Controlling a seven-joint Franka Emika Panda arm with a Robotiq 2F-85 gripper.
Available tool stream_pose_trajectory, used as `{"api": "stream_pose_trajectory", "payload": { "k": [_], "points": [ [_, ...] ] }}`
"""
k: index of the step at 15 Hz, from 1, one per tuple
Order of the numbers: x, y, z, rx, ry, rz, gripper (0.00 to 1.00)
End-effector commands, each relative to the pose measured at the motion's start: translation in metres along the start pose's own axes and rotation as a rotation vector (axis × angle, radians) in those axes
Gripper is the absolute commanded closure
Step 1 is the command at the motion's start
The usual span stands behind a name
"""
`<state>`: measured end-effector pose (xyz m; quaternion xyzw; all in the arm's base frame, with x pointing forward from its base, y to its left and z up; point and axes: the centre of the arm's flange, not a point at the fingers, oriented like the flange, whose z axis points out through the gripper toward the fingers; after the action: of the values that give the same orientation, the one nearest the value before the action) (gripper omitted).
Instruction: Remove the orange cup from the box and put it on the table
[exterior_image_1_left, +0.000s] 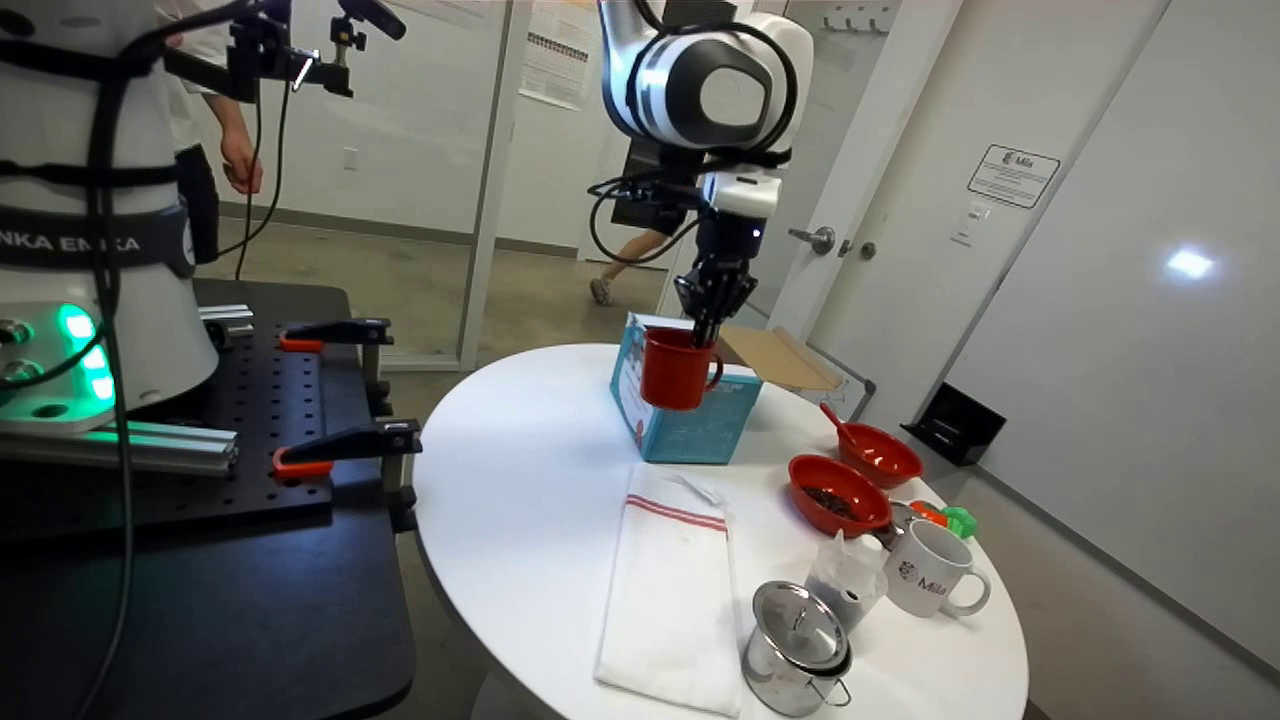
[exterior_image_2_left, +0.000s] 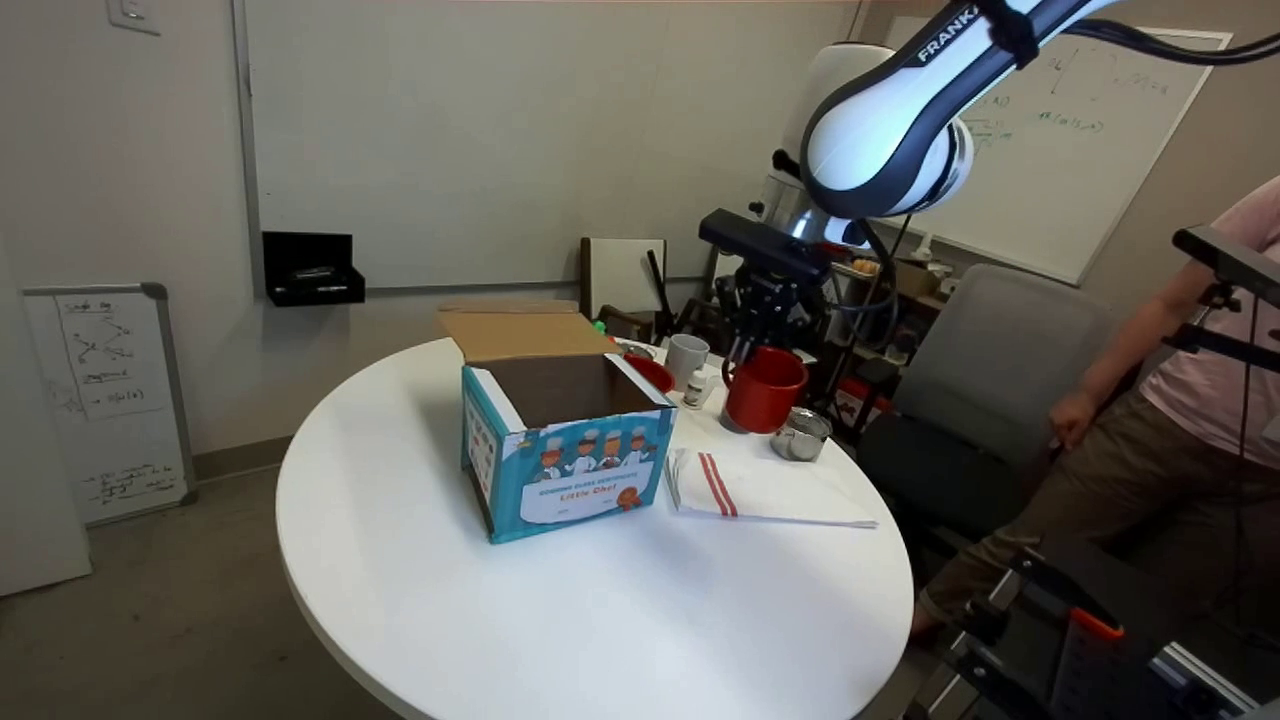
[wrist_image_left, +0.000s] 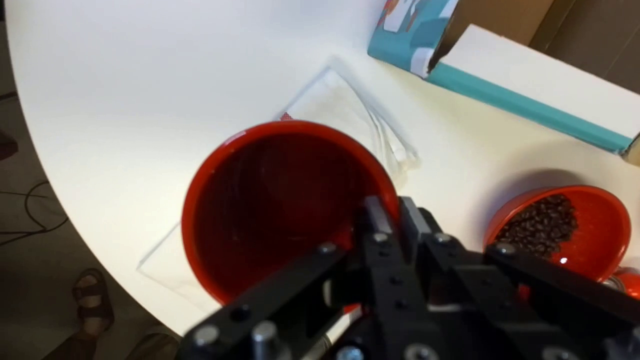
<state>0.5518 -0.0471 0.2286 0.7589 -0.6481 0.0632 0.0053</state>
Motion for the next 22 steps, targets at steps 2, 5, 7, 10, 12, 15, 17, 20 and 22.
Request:
{"api": "stream_pose_trajectory", "payload": {
  "k": [2,5,7,10,12,15,17,20,22],
  "points": [
    [0.030,-0.031,0.029,-0.009,0.015,0.043,0.98],
    [0.051,-0.033,0.058,-0.027,-0.022,0.088,0.98],
    [0.063,-0.029,0.077,-0.039,-0.048,0.128,0.98],
    [0.078,-0.023,0.101,-0.030,-0.103,0.171,0.98],
    [0.086,-0.022,0.117,-0.026,-0.139,0.203,0.98],
    [0.091,-0.022,0.137,-0.024,-0.178,0.219,0.98],
    [0.093,-0.024,0.148,-0.025,-0.192,0.221,0.98],
    [0.093,-0.028,0.163,-0.032,-0.196,0.223,0.98],
    [0.093,-0.031,0.170,-0.042,-0.193,0.226,0.98]
  ]
}}
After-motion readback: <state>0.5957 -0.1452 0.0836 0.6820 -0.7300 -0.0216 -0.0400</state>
